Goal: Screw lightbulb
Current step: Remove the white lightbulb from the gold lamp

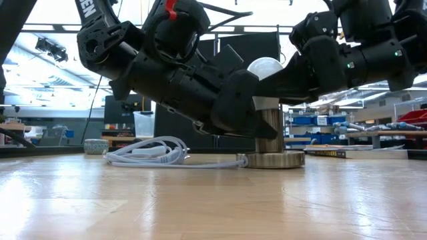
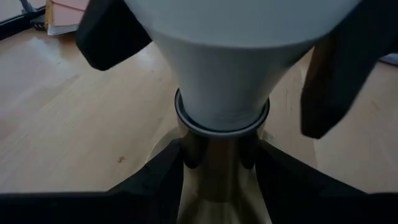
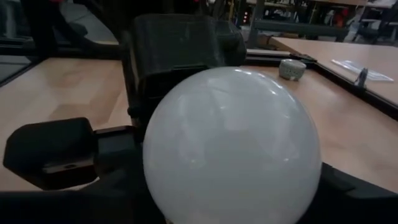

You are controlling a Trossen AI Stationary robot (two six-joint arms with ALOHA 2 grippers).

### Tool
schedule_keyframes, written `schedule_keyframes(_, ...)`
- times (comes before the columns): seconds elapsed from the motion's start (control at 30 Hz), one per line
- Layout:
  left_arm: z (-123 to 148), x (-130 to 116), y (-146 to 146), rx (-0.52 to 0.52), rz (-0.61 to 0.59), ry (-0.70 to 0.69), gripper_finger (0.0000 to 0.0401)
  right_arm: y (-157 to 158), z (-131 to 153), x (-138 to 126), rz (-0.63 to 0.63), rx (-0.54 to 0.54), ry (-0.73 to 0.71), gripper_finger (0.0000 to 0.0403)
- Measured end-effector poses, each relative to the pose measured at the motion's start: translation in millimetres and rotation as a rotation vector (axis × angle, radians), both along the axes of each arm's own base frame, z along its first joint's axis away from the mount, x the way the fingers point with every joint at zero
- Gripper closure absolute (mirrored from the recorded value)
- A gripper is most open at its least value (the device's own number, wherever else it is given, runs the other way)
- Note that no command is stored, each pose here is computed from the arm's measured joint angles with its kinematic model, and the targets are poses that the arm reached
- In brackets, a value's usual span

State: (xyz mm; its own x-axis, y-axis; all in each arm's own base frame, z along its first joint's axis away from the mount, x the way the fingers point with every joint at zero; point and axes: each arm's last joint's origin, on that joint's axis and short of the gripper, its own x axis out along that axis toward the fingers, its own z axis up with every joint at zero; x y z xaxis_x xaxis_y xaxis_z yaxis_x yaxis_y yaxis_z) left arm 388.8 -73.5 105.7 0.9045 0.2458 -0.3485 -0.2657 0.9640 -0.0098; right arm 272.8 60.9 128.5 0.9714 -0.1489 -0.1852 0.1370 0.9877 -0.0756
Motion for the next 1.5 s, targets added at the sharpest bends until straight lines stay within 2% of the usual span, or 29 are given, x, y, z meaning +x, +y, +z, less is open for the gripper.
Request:
schedule_keyframes(0.33, 1, 1, -1, -0.004, -0.03, 0.003, 0.0219, -2, -1, 0, 0.002, -0.026, 0.012, 0.016)
schedule_keyframes(0.63, 0, 0, -2, 0.023, -0.103, 0.025, 0.0219, -2, -3, 1, 0.103, 0.018, 0.032, 0.0174)
schedule_keyframes(1.1, 0, 1, -8, 0.081, -0.327, 0.049, 0.0219, -7, -5, 2, 0.445, 0.088, 0.069, 0.0176)
schedule_keyframes(1.37, 0, 1, -9, 0.081, -0.361, 0.037, 0.0219, -18, -5, 3, 0.587, 0.065, 0.062, 0.0175)
schedule_keyframes(1.5, 0, 1, -8, 0.063, -0.345, 0.033, 0.0219, -23, -5, 4, 0.58, 0.082, 0.066, 0.0174)
